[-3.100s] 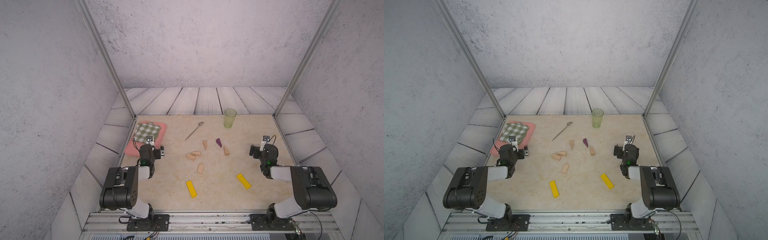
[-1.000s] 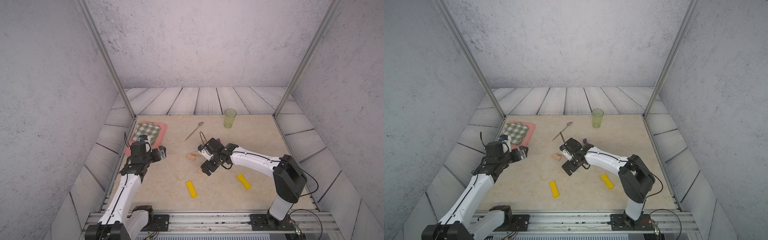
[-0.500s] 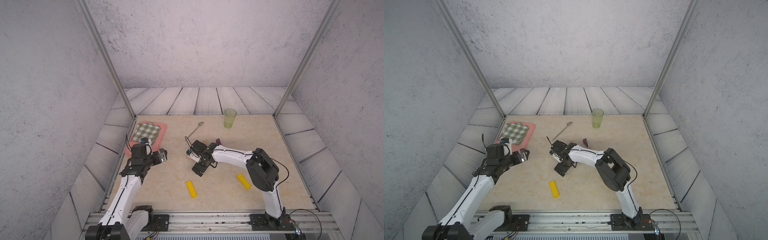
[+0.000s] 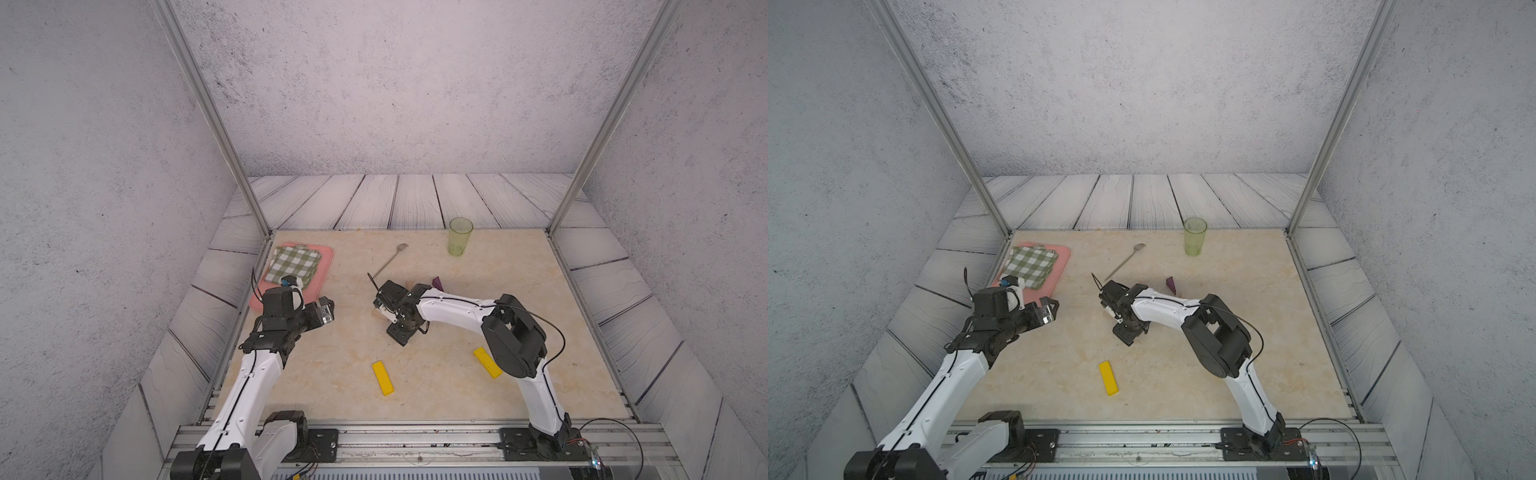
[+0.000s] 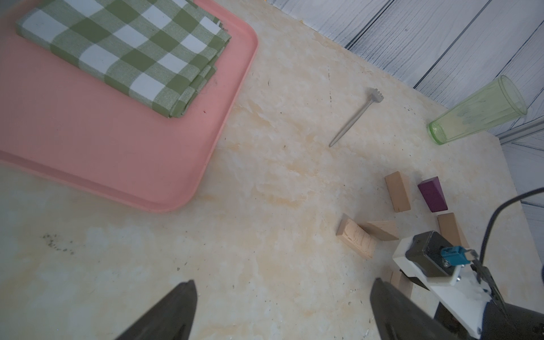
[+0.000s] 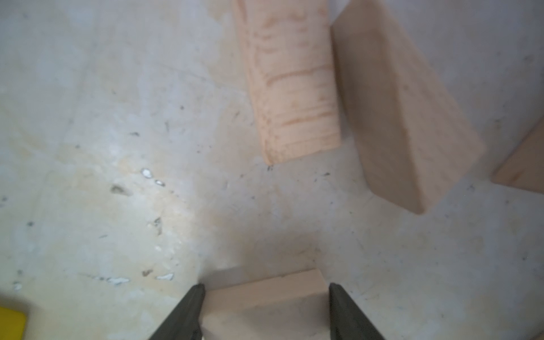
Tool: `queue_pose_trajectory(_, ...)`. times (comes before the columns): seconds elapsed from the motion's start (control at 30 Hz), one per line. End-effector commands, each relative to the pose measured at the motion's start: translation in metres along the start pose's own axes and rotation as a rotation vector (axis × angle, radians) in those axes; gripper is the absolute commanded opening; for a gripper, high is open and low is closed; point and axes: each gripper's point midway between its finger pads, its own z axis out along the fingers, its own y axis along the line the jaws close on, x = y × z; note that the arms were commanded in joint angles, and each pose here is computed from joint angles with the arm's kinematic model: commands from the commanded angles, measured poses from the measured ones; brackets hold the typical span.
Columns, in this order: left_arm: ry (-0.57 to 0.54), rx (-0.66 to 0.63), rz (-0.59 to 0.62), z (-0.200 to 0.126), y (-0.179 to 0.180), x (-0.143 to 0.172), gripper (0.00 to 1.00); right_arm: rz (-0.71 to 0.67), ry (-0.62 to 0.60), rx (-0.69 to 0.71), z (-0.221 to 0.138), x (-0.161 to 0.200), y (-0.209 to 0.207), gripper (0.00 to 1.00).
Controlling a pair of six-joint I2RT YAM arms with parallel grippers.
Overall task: Assemble a small pinwheel with building blocks
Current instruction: Move the building block to the center of the board.
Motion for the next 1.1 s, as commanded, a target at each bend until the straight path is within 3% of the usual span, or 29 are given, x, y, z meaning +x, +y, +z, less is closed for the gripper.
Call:
queue_pose_trajectory(0.0, 0.003, -0.003, -0.005, -0.001, 0.001, 0.003, 0.98, 0.156, 0.067, 0.083, 0.015, 0.015, -0.029, 0.58)
queue_pose_trajectory(0.27, 0.005, -0.003, -0.009, -0.001, 0.002, 0.004, 0.98, 0.559, 0.135, 0.133, 0.021, 0.027, -0.082, 0.55)
queue_pose_trajectory(0.37, 0.007, -0.005, -0.009, -0.001, 0.002, 0.005, 0.98, 0.627, 0.143, 0.140, 0.022, 0.028, -0.085, 0.56)
queue_pose_trajectory(0.7, 0.007, -0.001, -0.008, 0.000, 0.001, 0.004, 0.98, 0.705, 0.150, 0.154, 0.023, 0.022, -0.088, 0.74)
queue_pose_trajectory(1.07, 0.015, -0.045, -0.013, 0.001, 0.010, 0.007, 0.98, 0.676, 0.024, 0.138, -0.042, -0.002, -0.095, 0.83)
